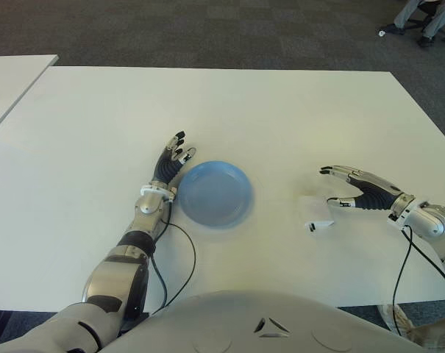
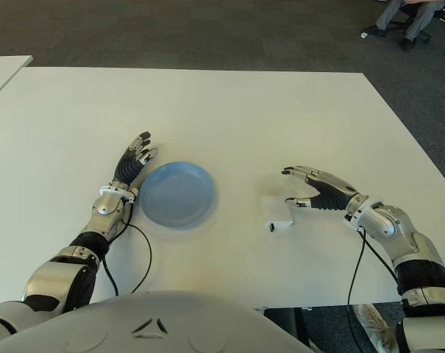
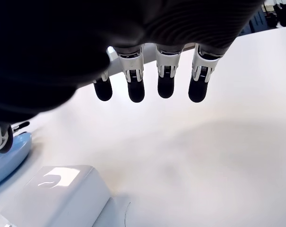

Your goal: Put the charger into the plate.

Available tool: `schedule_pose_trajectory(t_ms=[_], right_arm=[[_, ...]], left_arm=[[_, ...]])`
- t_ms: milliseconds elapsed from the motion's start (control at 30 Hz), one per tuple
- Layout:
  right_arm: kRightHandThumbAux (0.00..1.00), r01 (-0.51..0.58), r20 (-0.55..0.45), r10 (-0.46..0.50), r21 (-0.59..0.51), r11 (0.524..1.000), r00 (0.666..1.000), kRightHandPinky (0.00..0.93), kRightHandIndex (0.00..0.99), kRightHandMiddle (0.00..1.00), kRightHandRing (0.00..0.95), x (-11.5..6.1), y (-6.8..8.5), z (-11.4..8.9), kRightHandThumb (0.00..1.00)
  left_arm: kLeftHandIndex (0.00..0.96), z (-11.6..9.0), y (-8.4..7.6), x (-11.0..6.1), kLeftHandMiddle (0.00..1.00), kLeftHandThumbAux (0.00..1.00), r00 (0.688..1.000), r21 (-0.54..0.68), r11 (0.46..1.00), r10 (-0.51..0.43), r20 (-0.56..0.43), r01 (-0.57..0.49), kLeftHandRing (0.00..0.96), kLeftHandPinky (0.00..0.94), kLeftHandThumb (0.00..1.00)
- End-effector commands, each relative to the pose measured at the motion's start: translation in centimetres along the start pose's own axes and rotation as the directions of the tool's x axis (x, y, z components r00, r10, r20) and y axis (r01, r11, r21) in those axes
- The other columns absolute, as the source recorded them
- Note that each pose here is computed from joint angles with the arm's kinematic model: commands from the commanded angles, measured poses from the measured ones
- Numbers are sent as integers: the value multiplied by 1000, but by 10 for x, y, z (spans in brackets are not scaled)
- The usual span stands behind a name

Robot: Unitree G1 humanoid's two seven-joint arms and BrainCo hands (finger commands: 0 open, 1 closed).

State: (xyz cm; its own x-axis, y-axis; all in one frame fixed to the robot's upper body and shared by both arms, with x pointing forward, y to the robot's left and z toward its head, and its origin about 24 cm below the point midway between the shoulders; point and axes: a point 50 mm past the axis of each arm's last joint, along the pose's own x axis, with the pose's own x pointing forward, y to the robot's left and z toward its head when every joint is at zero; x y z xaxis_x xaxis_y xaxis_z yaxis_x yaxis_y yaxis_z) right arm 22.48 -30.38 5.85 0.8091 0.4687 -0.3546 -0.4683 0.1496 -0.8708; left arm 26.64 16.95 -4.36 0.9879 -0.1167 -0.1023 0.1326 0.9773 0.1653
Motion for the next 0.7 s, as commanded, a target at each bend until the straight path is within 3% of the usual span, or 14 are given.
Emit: schedule_pose_trajectory(t_ms=[33, 700], right_arm=[[237, 0, -12, 0, -5, 1000, 1000, 0, 0, 0, 0, -4, 4, -1, 231], [161, 47, -14, -48, -45, 998, 999, 0, 0, 0, 0, -7, 18, 1, 228]], left_arm=[[8, -41, -7, -29, 48, 468, 973, -17, 999, -47, -226, 44, 49, 59, 0], [3, -43, -6, -30, 40, 490, 969, -33, 998, -60, -240, 54, 36, 38, 0]])
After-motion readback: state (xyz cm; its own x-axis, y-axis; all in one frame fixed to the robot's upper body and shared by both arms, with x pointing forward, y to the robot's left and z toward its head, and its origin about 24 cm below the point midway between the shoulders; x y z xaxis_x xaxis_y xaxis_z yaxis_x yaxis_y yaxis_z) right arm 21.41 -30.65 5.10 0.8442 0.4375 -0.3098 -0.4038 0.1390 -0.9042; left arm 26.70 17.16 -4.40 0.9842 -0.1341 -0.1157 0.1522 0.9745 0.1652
